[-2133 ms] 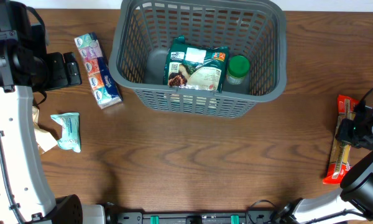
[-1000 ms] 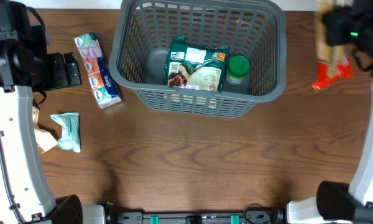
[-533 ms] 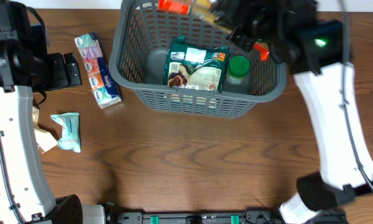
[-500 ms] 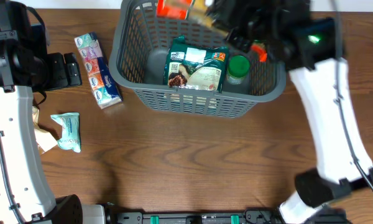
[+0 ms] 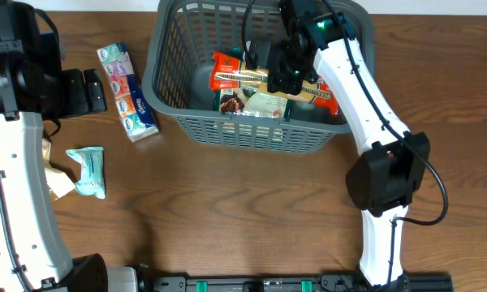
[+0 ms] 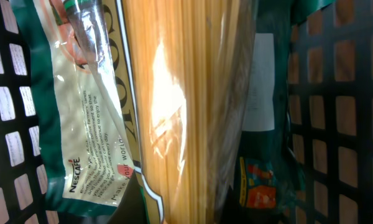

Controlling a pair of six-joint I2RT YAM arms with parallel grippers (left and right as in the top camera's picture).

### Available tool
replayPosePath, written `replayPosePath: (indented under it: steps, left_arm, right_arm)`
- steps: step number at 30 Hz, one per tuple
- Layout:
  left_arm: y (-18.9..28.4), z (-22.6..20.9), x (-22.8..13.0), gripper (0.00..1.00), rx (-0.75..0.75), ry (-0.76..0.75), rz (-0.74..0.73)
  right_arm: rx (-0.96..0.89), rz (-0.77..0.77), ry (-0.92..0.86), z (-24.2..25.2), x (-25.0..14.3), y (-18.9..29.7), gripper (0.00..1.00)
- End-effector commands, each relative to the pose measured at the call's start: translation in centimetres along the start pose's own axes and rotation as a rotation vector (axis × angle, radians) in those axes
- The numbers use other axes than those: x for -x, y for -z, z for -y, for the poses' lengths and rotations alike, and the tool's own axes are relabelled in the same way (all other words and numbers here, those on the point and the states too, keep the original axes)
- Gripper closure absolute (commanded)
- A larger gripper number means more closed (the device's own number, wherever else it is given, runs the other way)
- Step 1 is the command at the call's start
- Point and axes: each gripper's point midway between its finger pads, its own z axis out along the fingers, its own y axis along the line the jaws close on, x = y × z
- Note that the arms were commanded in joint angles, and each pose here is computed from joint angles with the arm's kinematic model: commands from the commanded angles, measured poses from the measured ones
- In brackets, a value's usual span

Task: Pack container
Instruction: 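Lower the spaghetti pack flat into the basket and release, then withdraw the right gripper and reach the left gripper toward the tissues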

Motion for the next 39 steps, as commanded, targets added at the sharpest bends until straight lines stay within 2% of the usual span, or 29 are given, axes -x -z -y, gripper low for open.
replayPosePath:
  steps: [1, 2, 3, 4, 10, 13, 15, 19, 22, 25, 28, 31, 33, 37, 39]
  left_arm:
    - [-0.2, -0.1, -0.2, 0.01, 0.003, -0.003, -0.01]
    - [-0.2, -0.1, -0.2, 0.01, 0.003, -0.004, -0.011]
    - [-0.2, -0.1, -0.2, 0.02, 0.003, -0.004, -0.012]
    - [-0.2, -0.1, -0.2, 0.01, 0.003, -0.004, -0.012]
    - [-0.2, -0.1, -0.2, 0.01, 0.003, -0.003, -0.012]
    - [-0.2, -0.1, -0.2, 0.01, 0.003, -0.003, -0.012]
    - [-0.2, -0.1, -0.2, 0.01, 0.003, -0.003, -0.012]
    - [-0.2, -0.1, -0.2, 0.01, 0.003, -0.004, -0.012]
    - [-0.2, -0.1, -0.2, 0.01, 0.003, -0.003, -0.012]
    - [-0.2, -0.1, -0.2, 0.01, 0.003, 0.014, -0.011]
    - [-0.2, -0.1, 0.0, 0.01, 0.002, 0.062, -0.002]
    - [-0.3, 0.0, 0.8, 0.01, -0.005, 0.135, 0.023]
    - [-0.6, 1.0, 1.5, 0.01, -0.061, 0.14, 0.036]
    - [-2.9, 3.0, 3.6, 0.01, -0.162, 0.176, 0.036]
    - [-4.7, 3.5, 5.0, 0.01, -0.18, 0.201, 0.04]
  right_arm:
    - [-0.027, 0.083, 0.045, 0.0, 2.3, 2.2, 0.75]
    - [-0.026, 0.085, 0.041, -0.1, 2.3, 2.3, 0.5]
    - [-0.025, 0.086, 0.026, -0.1, 2.3, 2.3, 0.16]
    - [-0.024, 0.086, -0.003, -0.1, 2.3, 2.3, 0.02]
    - [-0.035, 0.102, -0.135, 0.1, 2.6, 3.1, 0.01]
    - [-0.077, 0.16, -0.179, 0.6, 3.9, 5.7, 0.01]
    - [-0.108, 0.244, -0.162, 0.7, 5.7, 8.9, 0.01]
    - [-0.269, 0.443, -0.123, 1.2, 9.3, 18.8, 0.01]
    - [-0.519, 0.589, -0.269, 3.4, 9.5, 28.3, 0.01]
    - [-0.798, 0.681, -0.613, 6.2, 4.5, 36.8, 0.01]
    - [-0.949, 0.666, -1.013, 6.9, -4.1, 40.5, 0.01]
    - [-0.931, 0.578, -1.298, 6.0, -11.2, 39.8, 0.01]
    - [-0.852, 0.478, -1.443, 5.0, -15.3, 37.8, 0.01]
    - [-0.724, 0.319, -1.581, 3.8, -19.9, 34.3, 0.01]
    - [-0.679, 0.248, -1.597, 3.7, -21.3, 32.6, 0.01]
